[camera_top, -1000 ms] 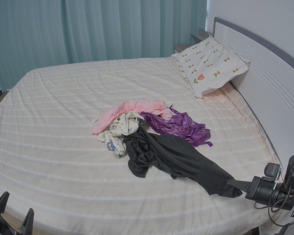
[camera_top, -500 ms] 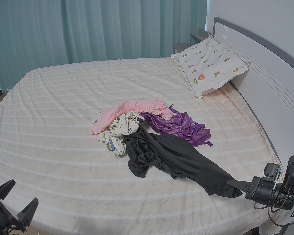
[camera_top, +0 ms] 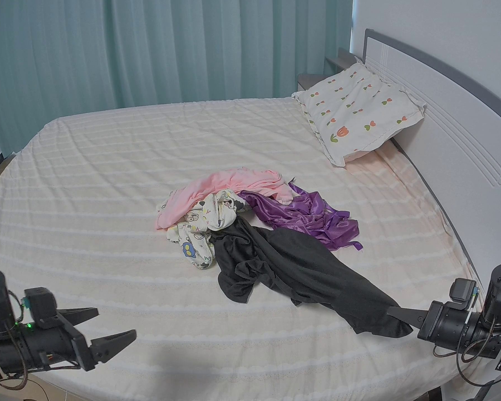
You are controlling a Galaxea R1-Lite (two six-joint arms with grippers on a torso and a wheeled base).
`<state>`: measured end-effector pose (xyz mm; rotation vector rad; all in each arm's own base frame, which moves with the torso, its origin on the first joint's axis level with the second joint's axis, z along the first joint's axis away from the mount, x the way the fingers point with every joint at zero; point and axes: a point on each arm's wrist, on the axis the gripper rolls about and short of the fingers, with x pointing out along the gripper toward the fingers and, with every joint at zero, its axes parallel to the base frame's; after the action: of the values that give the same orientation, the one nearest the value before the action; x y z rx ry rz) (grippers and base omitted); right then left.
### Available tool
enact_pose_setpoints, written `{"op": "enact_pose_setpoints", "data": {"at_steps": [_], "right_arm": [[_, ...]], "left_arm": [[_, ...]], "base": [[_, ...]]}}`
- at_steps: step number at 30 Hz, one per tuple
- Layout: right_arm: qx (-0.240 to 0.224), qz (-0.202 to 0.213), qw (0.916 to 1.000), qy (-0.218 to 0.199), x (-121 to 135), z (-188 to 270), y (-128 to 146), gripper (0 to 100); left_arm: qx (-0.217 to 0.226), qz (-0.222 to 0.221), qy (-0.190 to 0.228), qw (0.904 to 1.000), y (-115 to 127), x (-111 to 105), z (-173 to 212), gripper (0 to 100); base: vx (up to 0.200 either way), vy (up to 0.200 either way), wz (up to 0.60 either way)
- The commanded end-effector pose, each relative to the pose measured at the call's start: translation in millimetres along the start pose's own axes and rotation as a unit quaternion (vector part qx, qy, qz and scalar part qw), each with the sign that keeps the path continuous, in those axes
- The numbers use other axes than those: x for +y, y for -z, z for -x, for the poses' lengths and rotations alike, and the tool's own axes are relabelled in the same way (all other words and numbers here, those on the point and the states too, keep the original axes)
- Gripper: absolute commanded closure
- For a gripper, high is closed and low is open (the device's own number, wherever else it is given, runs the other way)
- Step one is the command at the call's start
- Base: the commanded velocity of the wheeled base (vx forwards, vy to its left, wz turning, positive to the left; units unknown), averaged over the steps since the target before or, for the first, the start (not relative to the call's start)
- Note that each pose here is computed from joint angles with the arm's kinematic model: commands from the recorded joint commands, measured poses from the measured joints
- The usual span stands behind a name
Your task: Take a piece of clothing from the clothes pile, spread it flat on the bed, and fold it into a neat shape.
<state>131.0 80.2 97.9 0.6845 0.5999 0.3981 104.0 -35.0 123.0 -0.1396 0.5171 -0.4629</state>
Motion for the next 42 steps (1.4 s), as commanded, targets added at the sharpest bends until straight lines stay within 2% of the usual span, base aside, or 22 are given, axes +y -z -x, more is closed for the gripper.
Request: {"op": "enact_pose_setpoints", "data": {"at_steps": [1, 7, 11, 12, 18, 24, 26, 29, 42], "right_arm": [[0.011, -0.004, 0.9999, 0.008, -3.8, 1.2, 4.2, 100], [0.008, -0.005, 0.9999, 0.006, -3.3, 2.5, 3.5, 100], [0.010, -0.006, 0.9999, 0.008, -3.8, 1.9, 3.9, 100], [0.013, -0.006, 0.9999, 0.010, -4.3, 1.0, 4.3, 100], [0.011, -0.005, 0.9999, 0.009, -3.9, 1.7, 4.0, 100], [0.009, -0.004, 0.9999, 0.007, -3.5, 2.1, 3.7, 100], [0.009, -0.004, 0.9999, 0.007, -3.5, 2.1, 3.7, 100], [0.009, -0.004, 0.9999, 0.008, -3.8, 1.9, 3.6, 100], [0.010, -0.003, 0.9999, 0.008, -3.7, 1.9, 3.8, 100]], "left_arm": [[0.113, 0.075, 0.010, 0.9907, 10.6, -9.6, -92.9, 0], [0.124, 0.135, -0.036, 0.9823, 13.7, -23.2, -154.8, 0], [0.141, 0.135, -0.064, 0.9786, 24.5, -26.1, -191.6, 0], [0.135, 0.134, -0.071, 0.9792, 25.4, -26.3, -206.8, 0], [0.102, 0.135, -0.068, 0.9832, 13.5, -29.1, -243.1, 0], [0.089, 0.134, -0.068, 0.9846, 12.6, -31.1, -276.4, 0], [0.089, 0.134, -0.068, 0.9846, 12.5, -31.1, -277.0, 0], [0.076, 0.128, -0.088, 0.9849, 16.7, -30.1, -301.0, 0], [0.060, 0.122, -0.097, 0.9859, 16.9, -37.8, -333.7, 0]], "base": [[0.000, 0.000, 0.00], [0.000, 0.000, 0.00], [0.000, 0.000, 0.00], [0.000, 0.000, 0.00], [0.000, 0.000, 0.00], [0.000, 0.000, 0.00], [0.000, 0.000, 0.00], [0.000, 0.000, 0.00], [0.000, 0.000, 0.00]]}}
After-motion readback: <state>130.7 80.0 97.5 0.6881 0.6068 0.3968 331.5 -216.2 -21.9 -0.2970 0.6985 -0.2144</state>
